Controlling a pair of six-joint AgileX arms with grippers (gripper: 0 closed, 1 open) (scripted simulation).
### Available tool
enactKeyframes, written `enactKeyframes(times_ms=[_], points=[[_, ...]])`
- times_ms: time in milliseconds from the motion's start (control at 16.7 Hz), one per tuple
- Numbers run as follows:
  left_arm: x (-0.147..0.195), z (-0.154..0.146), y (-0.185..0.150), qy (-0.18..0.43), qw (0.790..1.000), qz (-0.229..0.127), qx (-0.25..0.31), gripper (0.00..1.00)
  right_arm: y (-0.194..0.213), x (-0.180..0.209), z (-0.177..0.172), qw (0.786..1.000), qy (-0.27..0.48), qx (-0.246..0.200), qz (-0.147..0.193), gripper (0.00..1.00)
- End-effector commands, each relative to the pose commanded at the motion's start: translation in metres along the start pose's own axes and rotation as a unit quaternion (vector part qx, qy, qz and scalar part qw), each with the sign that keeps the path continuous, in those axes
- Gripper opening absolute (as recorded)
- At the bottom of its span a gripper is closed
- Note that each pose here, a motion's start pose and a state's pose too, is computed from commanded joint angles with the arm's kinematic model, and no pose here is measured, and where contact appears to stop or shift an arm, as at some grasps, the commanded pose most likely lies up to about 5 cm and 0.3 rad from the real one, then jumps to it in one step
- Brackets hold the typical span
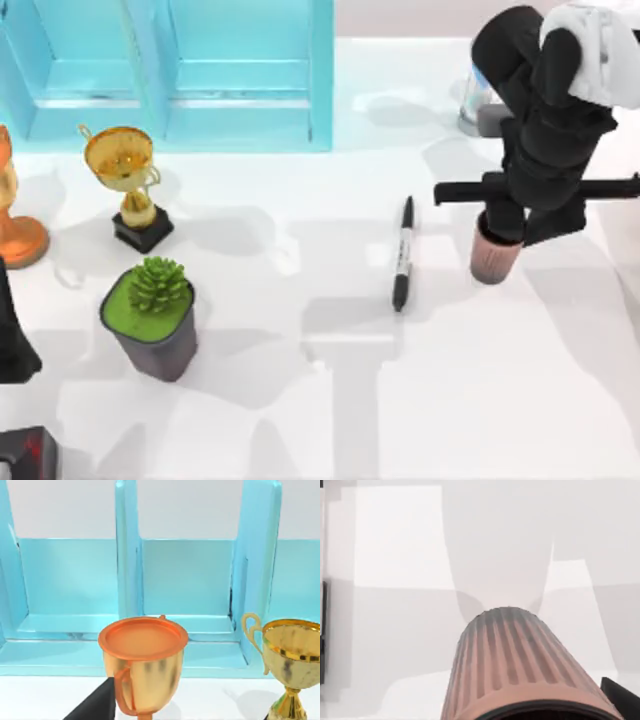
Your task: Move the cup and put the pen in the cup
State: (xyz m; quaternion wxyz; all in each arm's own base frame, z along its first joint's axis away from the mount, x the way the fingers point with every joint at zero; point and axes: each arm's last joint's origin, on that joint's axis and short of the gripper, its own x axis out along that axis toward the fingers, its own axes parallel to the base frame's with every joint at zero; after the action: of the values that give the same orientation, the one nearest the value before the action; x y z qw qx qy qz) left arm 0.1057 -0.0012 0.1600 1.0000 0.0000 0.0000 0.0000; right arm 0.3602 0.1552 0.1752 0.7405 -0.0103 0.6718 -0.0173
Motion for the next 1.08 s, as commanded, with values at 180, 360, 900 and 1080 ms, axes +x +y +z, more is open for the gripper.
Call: enactKeyframes(times_ms=[180,360,900,1080], points=[[0.0,0.0,0.0,0.0,1.0,0.0,0.0,1.0,0.0,0.0,0.0,1.0,0.0,0.0,0.0,0.38],[0.0,0.0,0.0,0.0,1.0,0.0,0.0,1.0,0.0,0.0,0.0,1.0,0.0,0.0,0.0,0.6],[0.0,0.0,0.0,0.0,1.0,0.0,0.0,1.0,0.0,0.0,0.0,1.0,0.0,0.0,0.0,1.0],[0.0,0.0,0.0,0.0,1.0,0.0,0.0,1.0,0.0,0.0,0.0,1.0,0.0,0.0,0.0,1.0]])
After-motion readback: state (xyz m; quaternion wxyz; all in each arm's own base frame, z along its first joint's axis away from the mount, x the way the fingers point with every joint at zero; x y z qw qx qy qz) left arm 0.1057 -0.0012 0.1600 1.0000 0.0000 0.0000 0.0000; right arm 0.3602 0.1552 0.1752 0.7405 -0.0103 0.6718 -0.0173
